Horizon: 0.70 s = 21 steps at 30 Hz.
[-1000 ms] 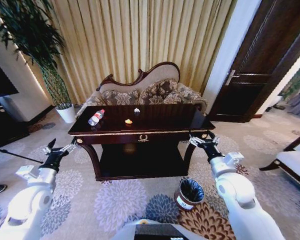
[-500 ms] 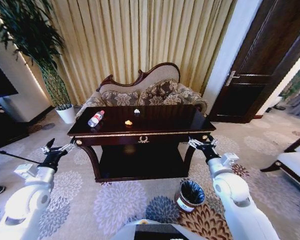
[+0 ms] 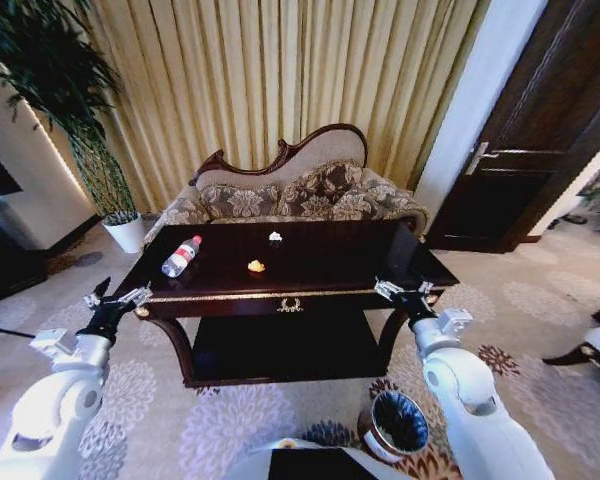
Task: Move to the front of the table and place the trash on the table into the trash bin.
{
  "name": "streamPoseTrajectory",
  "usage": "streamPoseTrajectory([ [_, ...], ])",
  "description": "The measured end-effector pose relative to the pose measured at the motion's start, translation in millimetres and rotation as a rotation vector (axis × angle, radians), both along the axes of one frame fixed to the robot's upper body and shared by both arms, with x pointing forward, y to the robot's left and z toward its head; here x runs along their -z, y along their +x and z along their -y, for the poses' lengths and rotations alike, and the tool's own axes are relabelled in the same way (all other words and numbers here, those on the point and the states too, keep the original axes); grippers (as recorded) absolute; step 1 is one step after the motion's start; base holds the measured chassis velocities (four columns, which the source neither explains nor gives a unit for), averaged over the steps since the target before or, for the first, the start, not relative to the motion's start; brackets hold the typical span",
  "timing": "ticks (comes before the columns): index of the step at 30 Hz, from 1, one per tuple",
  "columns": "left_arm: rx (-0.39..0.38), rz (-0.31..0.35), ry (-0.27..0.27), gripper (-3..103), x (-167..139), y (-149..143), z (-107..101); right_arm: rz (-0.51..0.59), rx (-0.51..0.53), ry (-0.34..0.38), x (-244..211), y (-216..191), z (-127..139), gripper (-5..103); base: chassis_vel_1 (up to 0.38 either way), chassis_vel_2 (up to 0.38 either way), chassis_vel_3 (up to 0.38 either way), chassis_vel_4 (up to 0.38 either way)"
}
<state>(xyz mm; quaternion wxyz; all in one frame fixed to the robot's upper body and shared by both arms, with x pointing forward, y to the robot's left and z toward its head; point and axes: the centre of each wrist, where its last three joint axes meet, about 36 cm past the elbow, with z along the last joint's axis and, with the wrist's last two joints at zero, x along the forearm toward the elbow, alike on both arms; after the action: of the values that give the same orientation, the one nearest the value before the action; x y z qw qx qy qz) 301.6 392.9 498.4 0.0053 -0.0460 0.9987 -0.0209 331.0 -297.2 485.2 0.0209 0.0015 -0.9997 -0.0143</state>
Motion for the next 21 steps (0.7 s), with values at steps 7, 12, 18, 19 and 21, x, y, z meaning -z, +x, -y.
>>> streamPoseTrajectory([
  [7,0.002,0.001,-0.002,100,0.6,-0.2,0.7,-0.005,-0.002,0.001,-0.1,1.0,-0.7,100,-0.067,0.075,0.054,-0.073],
  [12,0.003,0.000,-0.005,100,1.5,-0.5,1.4,-0.007,0.000,0.001,0.5,1.4,-0.1,100,0.000,0.000,0.000,0.000],
  [18,0.003,-0.001,-0.007,100,2.4,-0.8,2.1,-0.006,0.001,0.005,1.0,1.5,-0.5,100,-0.027,0.014,0.016,-0.033],
  [19,0.003,-0.001,-0.007,100,2.4,-0.8,2.1,-0.007,0.001,0.007,1.3,1.4,-1.0,100,-0.082,0.078,0.066,-0.100],
  [21,0.003,-0.001,-0.006,100,2.2,-0.9,1.9,-0.008,0.000,0.012,2.1,1.3,-2.2,100,-0.122,0.105,0.124,-0.113],
])
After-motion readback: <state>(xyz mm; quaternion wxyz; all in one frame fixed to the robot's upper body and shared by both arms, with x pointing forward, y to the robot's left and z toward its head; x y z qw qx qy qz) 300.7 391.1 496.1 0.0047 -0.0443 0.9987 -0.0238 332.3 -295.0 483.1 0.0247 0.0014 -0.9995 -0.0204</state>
